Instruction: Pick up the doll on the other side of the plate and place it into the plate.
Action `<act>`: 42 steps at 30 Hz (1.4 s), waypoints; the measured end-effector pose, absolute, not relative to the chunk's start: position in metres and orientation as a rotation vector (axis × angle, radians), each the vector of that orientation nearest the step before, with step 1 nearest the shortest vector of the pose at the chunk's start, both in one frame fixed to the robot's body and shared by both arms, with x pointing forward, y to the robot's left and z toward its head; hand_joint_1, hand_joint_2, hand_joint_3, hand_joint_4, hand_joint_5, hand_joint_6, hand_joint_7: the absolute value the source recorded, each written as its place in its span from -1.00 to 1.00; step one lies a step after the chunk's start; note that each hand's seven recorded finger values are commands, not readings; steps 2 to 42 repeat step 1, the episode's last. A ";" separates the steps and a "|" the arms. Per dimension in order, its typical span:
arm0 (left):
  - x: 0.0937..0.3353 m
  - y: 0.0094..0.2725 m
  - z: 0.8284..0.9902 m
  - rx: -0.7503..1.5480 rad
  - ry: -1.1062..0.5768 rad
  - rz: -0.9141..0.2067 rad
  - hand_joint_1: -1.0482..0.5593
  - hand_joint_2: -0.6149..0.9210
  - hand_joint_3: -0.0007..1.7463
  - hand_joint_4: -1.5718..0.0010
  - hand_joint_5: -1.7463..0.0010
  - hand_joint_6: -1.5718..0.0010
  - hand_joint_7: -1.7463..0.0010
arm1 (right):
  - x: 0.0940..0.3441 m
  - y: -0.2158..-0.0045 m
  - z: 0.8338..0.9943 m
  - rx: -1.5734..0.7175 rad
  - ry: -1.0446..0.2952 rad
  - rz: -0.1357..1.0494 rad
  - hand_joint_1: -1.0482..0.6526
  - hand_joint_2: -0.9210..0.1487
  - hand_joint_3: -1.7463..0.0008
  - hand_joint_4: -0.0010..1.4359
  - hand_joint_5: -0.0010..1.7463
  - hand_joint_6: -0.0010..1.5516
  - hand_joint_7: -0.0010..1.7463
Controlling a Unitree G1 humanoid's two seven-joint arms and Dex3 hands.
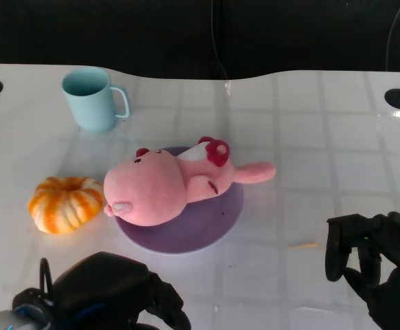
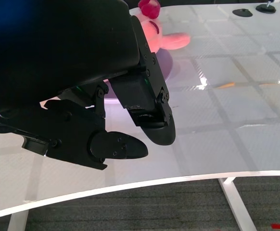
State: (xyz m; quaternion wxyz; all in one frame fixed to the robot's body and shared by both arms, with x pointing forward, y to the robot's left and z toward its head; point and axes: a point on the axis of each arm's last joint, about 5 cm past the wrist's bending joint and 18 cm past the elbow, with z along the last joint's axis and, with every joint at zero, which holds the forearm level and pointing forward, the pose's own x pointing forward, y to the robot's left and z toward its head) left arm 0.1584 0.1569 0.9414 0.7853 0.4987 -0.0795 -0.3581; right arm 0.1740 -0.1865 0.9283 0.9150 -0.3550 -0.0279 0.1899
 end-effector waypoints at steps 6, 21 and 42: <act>0.158 0.157 0.941 1.076 -0.174 -0.773 -0.01 1.00 -0.70 0.02 -0.40 -0.37 0.98 | 0.174 -0.187 0.928 -0.731 -0.057 0.391 0.20 0.09 -0.54 0.19 1.00 0.03 0.71; 0.158 0.157 0.941 1.076 -0.174 -0.773 -0.01 1.00 -0.70 0.02 -0.40 -0.37 0.98 | 0.174 -0.187 0.928 -0.731 -0.057 0.391 0.20 0.09 -0.54 0.19 1.00 0.03 0.71; 0.158 0.157 0.941 1.076 -0.174 -0.773 -0.01 1.00 -0.70 0.02 -0.40 -0.37 0.98 | 0.174 -0.187 0.928 -0.731 -0.057 0.391 0.20 0.09 -0.54 0.19 1.00 0.03 0.71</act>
